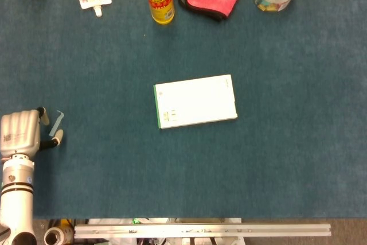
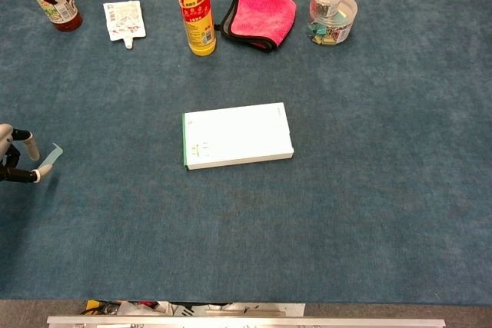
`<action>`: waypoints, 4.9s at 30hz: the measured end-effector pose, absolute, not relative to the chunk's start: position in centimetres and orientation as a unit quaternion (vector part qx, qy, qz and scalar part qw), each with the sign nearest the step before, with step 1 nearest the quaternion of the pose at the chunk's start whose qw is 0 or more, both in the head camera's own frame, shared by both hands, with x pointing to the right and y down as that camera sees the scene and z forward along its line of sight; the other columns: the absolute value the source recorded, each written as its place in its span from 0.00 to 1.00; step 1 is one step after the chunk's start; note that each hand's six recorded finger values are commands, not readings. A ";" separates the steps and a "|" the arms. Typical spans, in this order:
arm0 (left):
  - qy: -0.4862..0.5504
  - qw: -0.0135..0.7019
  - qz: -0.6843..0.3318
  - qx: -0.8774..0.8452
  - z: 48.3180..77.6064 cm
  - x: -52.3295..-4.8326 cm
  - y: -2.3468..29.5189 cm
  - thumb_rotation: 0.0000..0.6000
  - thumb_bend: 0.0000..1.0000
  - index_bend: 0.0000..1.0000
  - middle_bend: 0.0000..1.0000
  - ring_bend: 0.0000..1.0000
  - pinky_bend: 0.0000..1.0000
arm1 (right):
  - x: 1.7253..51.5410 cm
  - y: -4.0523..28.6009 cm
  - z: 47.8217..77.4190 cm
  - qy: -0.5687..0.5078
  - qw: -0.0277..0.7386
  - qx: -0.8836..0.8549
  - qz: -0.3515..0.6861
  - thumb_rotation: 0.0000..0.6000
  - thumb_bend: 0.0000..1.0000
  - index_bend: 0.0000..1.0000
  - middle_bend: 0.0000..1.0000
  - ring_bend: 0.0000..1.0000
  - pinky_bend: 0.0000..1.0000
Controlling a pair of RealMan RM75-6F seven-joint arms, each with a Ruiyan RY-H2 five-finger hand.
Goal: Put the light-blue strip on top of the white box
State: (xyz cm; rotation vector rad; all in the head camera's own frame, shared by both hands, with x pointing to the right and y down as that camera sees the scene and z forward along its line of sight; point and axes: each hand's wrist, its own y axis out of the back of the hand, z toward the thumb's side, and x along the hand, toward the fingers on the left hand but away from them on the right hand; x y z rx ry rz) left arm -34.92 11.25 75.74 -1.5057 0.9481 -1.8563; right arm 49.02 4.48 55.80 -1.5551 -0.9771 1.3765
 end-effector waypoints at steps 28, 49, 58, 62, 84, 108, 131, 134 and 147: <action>0.364 0.272 -0.699 -0.552 77.1 -34.9 10.7 0.87 0.26 0.51 0.84 0.92 0.98 | 49.9 5.1 55.5 -0.384 0.396 -0.610 0.568 1.00 0.26 0.47 0.62 0.58 0.72; 0.365 0.271 -0.690 -0.563 77.2 -33.9 10.5 0.71 0.26 0.53 0.84 0.92 0.98 | 50.3 5.4 55.3 -0.389 0.392 -0.606 0.573 1.00 0.26 0.47 0.62 0.58 0.72; 0.366 0.271 -0.692 -0.560 77.2 -33.9 10.3 0.72 0.32 0.55 0.85 0.93 0.99 | 50.4 5.4 55.3 -0.388 0.390 -0.607 0.573 1.00 0.26 0.47 0.62 0.58 0.72; 0.367 0.271 -0.692 -0.560 77.2 -33.9 10.3 0.83 0.36 0.57 0.86 0.93 1.00 | 50.4 5.5 55.3 -0.388 0.389 -0.607 0.574 1.00 0.26 0.47 0.62 0.58 0.72; 0.369 0.302 -0.662 -0.578 76.7 -32.5 8.9 1.00 0.39 0.59 0.88 0.94 1.00 | 50.0 5.4 55.2 -0.389 0.392 -0.607 0.572 1.00 0.26 0.47 0.62 0.59 0.72; 0.287 0.581 -0.474 -0.596 71.5 -20.2 5.1 1.00 0.39 0.57 0.88 0.94 1.00 | 48.9 5.4 55.3 -0.383 0.395 -0.616 0.565 1.00 0.26 0.47 0.62 0.59 0.72; 0.184 0.726 -0.418 -0.514 74.4 -9.3 6.8 1.00 0.39 0.56 0.88 0.94 1.00 | 49.2 5.4 55.6 -0.377 0.390 -0.624 0.562 1.00 0.26 0.47 0.62 0.59 0.72; 0.184 0.727 -0.423 -0.508 74.8 -8.8 6.5 1.00 0.39 0.56 0.88 0.95 1.00 | 49.3 5.4 55.5 -0.378 0.390 -0.623 0.563 1.00 0.26 0.47 0.62 0.59 0.72; 0.174 0.723 -0.452 -0.492 76.9 -7.8 6.1 1.00 0.38 0.56 0.88 0.95 1.00 | 50.1 5.8 55.0 -0.387 0.388 -0.618 0.564 1.00 0.26 0.47 0.62 0.59 0.72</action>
